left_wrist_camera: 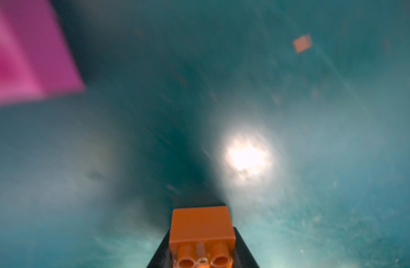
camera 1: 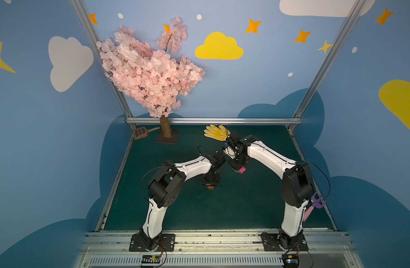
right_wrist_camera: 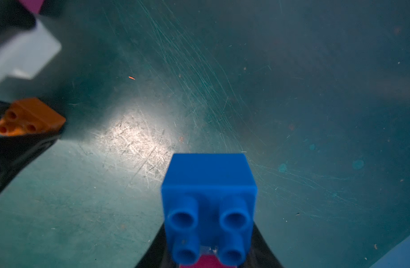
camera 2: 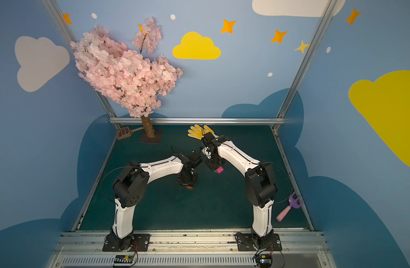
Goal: Assemble the letter y with lego
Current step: Move the lego brick at the center of the board.
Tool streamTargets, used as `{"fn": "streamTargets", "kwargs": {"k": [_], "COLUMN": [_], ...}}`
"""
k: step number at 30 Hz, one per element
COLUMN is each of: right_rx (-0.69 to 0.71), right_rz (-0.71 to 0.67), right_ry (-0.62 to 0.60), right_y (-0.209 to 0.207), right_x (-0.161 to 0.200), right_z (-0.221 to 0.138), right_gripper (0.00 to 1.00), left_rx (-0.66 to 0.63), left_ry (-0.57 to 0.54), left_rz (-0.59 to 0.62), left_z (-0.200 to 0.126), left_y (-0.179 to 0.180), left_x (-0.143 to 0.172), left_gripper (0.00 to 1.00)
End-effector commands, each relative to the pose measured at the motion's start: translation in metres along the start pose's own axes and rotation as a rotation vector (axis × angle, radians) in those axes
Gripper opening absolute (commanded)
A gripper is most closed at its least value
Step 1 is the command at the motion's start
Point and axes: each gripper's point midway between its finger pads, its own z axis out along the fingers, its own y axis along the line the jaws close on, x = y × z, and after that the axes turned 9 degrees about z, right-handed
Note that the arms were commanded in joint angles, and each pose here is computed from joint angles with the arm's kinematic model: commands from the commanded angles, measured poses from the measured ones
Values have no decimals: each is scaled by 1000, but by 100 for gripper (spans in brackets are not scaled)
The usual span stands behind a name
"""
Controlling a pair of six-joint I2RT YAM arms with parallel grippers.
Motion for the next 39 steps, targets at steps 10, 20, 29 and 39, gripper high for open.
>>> {"fn": "streamTargets", "kwargs": {"k": [10, 20, 29, 39], "right_rx": [1, 0, -20, -93], "right_rz": [20, 20, 9, -91], "right_ry": [7, 8, 16, 52], "right_y": [-2, -1, 3, 26], "right_x": [5, 6, 6, 21], "right_z": [-9, -9, -5, 29], "right_gripper": [0, 0, 0, 0], "left_rx": [-10, 7, -17, 14], "left_ry": [43, 56, 43, -87], "left_rz": [-48, -79, -83, -110], "left_z": [10, 15, 7, -52], "left_y": [-10, -11, -8, 1], "left_x": [24, 28, 27, 2], "left_gripper": [37, 39, 64, 79]}}
